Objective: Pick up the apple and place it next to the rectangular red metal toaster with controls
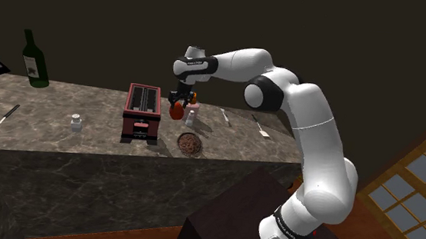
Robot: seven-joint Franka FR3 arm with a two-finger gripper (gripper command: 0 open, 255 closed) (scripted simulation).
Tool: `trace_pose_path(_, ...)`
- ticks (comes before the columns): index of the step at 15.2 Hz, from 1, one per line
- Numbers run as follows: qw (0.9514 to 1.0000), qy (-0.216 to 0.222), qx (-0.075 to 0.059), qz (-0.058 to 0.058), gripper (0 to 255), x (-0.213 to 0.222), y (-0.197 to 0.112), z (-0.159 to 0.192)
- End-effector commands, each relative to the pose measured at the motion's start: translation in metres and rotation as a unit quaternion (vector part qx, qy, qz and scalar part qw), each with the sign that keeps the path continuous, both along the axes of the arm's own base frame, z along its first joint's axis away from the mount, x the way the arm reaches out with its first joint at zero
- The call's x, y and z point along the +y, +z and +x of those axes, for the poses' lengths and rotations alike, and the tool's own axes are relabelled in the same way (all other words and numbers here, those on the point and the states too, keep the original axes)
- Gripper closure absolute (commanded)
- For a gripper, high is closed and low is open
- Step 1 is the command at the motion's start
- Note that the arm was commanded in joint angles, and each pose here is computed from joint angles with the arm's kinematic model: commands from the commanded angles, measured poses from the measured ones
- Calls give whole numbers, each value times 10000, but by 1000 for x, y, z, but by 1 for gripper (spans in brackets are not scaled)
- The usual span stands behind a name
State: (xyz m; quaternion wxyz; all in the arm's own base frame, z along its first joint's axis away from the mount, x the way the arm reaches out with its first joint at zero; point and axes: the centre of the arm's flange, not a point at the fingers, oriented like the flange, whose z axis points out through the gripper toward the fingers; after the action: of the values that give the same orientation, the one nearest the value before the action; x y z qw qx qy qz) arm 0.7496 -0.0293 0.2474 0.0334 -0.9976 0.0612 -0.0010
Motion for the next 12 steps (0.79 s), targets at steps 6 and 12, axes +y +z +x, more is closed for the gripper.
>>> trace_pose_path(6,10000,-1,-4,-1,255,1,-37,0)
trace_pose_path(12,10000,-1,-4,-1,255,1,-68,0)
